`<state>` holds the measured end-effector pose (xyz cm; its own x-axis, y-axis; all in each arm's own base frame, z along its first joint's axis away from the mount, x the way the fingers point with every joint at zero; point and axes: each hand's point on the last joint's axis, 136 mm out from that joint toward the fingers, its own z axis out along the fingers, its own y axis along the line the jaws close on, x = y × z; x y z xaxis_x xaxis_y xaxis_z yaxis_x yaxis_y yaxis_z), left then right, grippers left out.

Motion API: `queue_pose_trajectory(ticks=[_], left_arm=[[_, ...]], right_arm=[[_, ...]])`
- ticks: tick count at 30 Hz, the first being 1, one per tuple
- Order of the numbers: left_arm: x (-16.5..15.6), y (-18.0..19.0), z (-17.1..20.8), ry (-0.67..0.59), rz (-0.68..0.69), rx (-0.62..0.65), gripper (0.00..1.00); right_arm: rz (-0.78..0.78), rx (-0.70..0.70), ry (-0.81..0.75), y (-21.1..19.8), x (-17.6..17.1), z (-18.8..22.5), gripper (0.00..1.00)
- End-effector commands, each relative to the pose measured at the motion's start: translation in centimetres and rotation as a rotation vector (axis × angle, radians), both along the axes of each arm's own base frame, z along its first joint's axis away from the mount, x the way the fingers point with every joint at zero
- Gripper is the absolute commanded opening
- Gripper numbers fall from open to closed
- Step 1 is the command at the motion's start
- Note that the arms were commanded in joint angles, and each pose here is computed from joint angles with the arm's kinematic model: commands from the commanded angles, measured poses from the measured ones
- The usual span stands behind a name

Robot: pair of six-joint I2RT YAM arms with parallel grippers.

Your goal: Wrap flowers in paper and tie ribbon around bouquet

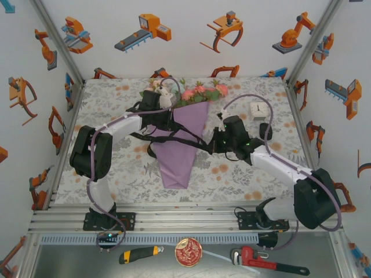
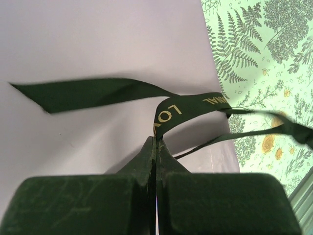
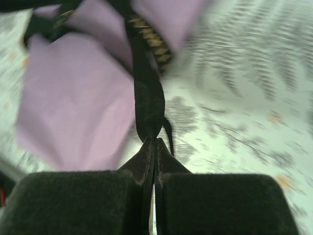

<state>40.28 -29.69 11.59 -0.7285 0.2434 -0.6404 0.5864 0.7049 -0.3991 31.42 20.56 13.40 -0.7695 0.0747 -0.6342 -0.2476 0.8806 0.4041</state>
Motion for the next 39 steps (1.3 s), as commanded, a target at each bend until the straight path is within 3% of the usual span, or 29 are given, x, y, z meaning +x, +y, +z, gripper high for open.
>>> queue_pose_trajectory(ticks=[1,3,6,8,11,14,22,27,31,33,36,39], left_arm=[[-0.2,0.0,0.0,0.019,-0.003,-0.007,0.00],[-0.4,0.1,-0.1,0.019,-0.004,-0.001,0.00],[-0.5,0.2,-0.1,0.018,-0.004,0.005,0.00],[-0.5,0.3,0.0,0.013,-0.004,0.002,0.00],[-0.6,0.3,0.1,0.010,-0.001,0.002,0.12],[-0.6,0.4,0.5,-0.002,0.005,-0.002,0.24],[-0.5,1.2,2.2,-0.032,0.062,-0.015,0.34],[-1.0,2.6,5.0,-0.070,0.144,-0.030,0.35],[-1.4,5.7,7.3,-0.094,0.307,-0.011,0.36],[-1.5,8.2,7.6,-0.081,0.446,0.017,0.36],[-2.3,13.1,7.3,-0.022,0.699,0.040,0.36],[-3.8,18.2,4.7,0.143,0.969,0.034,0.36]], right_arm=[[-0.295,-0.105,0.033,-5.4,0.3,-1.4,0.00],[-0.393,-0.130,0.056,-7.0,-0.2,-2.0,0.04],[-0.509,-0.205,0.092,-9.3,-0.7,-2.6,0.25],[-0.503,-0.227,0.102,-9.4,-0.6,-2.5,0.38],[-0.291,-0.181,0.059,-5.9,0.4,-1.6,0.48],[-0.094,-0.115,0.010,-2.5,0.9,-1.1,0.71],[0.221,-0.209,0.023,0.0,3.3,-4.5,0.75],[0.486,-0.203,0.026,3.2,3.5,-6.4,0.73],[0.519,-0.201,0.055,3.9,4.0,-7.7,0.68],[0.502,-0.207,0.075,3.7,4.5,-8.2,0.54],[0.451,-0.225,0.081,2.9,5.2,-8.0,0.22],[0.389,-0.210,0.046,1.9,5.5,-5.9,0.00]])
